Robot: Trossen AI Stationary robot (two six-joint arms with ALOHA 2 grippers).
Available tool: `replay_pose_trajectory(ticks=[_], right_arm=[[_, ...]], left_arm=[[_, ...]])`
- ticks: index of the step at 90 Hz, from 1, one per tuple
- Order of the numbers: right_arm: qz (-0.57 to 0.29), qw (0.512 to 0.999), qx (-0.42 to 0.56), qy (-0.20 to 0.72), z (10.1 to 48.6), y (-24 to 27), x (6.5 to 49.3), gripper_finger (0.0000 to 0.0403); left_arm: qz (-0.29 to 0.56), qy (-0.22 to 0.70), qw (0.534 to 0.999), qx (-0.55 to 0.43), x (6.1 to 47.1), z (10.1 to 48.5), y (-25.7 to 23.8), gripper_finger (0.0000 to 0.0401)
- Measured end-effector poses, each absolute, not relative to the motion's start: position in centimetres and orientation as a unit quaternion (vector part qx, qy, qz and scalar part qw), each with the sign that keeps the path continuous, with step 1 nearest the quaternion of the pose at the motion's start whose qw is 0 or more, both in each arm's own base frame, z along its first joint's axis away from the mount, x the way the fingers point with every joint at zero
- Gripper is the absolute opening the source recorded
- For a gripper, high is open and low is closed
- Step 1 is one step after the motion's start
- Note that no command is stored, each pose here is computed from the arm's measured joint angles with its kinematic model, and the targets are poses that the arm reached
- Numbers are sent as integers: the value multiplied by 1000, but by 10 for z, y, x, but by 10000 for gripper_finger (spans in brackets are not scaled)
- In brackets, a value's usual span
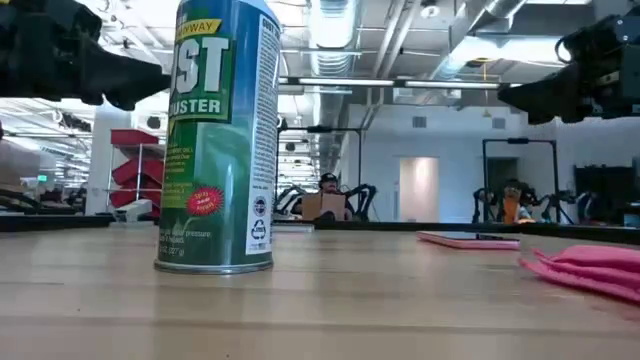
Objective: Apply microfiber cloth
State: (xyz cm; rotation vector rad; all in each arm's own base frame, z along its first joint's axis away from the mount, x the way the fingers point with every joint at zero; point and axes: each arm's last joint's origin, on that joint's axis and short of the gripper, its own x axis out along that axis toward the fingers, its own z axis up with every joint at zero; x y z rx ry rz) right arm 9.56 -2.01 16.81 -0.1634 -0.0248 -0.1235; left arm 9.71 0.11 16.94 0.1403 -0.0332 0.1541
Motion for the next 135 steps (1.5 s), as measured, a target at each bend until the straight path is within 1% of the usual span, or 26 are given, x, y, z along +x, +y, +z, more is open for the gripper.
replay_pose_trajectory(ticks=[86,100,109,127,135], right_arm=[[-62,995,-82,-12,168,-20,96,0],[-62,995,-81,-12,168,-20,96,0],[-62,995,-82,-12,168,-20,96,0],[-62,995,-81,-12,168,-20,96,0],[-62,995,-82,-13,168,-20,96,0]], left_arm=[[77,-18,994,72,97,170,1,191],[87,-19,989,121,97,171,2,192],[87,-18,987,135,97,171,2,192],[87,-25,990,112,97,172,2,192],[85,-20,993,86,97,171,2,191]])
